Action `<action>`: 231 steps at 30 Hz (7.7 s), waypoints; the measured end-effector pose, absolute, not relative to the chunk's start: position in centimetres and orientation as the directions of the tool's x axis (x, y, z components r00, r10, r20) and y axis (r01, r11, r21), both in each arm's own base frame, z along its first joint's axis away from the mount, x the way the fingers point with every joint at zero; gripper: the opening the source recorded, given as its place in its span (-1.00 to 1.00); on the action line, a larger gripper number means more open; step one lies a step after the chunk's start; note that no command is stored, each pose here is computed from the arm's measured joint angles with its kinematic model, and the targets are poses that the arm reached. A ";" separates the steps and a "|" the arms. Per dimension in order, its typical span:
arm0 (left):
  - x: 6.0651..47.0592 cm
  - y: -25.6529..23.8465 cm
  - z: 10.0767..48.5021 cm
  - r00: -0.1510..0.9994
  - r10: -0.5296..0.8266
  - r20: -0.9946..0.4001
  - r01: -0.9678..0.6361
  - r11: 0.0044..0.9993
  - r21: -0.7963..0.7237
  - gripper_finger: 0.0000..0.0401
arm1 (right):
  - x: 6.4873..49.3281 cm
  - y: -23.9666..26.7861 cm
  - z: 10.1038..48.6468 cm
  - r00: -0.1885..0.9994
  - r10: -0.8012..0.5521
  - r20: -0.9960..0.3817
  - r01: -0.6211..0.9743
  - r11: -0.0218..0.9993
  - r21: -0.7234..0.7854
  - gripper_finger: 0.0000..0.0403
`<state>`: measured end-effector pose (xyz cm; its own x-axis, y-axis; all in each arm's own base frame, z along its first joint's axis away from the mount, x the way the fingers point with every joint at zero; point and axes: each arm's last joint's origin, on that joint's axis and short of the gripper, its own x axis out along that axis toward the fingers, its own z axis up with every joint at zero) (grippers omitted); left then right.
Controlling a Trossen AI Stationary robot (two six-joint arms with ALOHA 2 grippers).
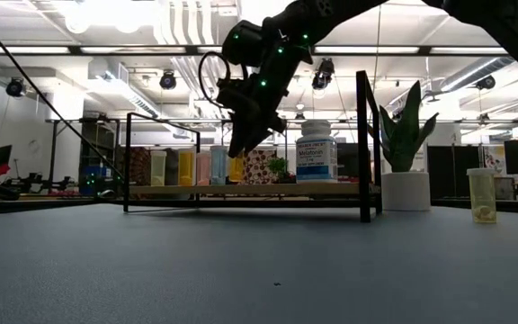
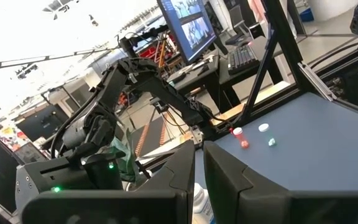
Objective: Pick and place medicine bottles onto shelf by color
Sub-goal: Put the orange pill bottle on the shelf, then put the white pill bottle on the shelf
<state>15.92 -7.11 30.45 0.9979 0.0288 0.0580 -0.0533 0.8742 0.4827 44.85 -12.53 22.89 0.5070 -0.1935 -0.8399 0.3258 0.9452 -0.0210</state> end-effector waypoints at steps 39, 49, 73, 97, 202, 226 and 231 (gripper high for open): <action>15.9 -7.1 30.5 0.997 0.028 0.065 -0.056 0.876 0.479 -0.92 | 44.8 -12.4 22.1 0.515 -0.171 -0.840 0.313 0.950 -0.001 -0.29; 15.9 -7.1 30.5 0.998 0.027 0.064 -0.055 0.876 0.480 -0.92 | 44.7 -12.4 22.7 0.527 -0.169 -0.833 0.318 0.948 0.010 -0.29; 15.9 -7.1 30.4 0.997 0.028 0.065 -0.056 0.876 0.480 -0.92 | 43.3 -14.4 25.0 0.450 -0.224 -0.865 0.314 0.946 -0.081 -0.86; 15.9 -7.1 30.4 0.997 0.028 0.065 -0.056 0.876 0.479 -0.92 | 43.7 -13.9 23.2 0.495 -0.123 -0.860 0.295 0.955 0.033 -0.96; 20.5 -24.4 27.0 0.036 -0.176 -0.984 -0.979 0.191 -0.070 -0.58 | 24.5 6.1 18.7 0.942 0.169 -0.291 -0.264 0.908 -0.324 -0.96; 18.5 -23.0 20.6 -0.073 -0.063 -0.995 -0.970 0.238 0.056 0.21 | 24.5 6.1 18.6 0.941 0.169 -0.293 -0.265 0.908 -0.325 -0.96; 18.5 -23.0 20.5 -0.067 -0.070 -0.995 -0.949 0.313 0.042 -0.10 | 24.5 6.1 18.6 0.942 0.169 -0.291 -0.264 0.908 -0.325 -0.96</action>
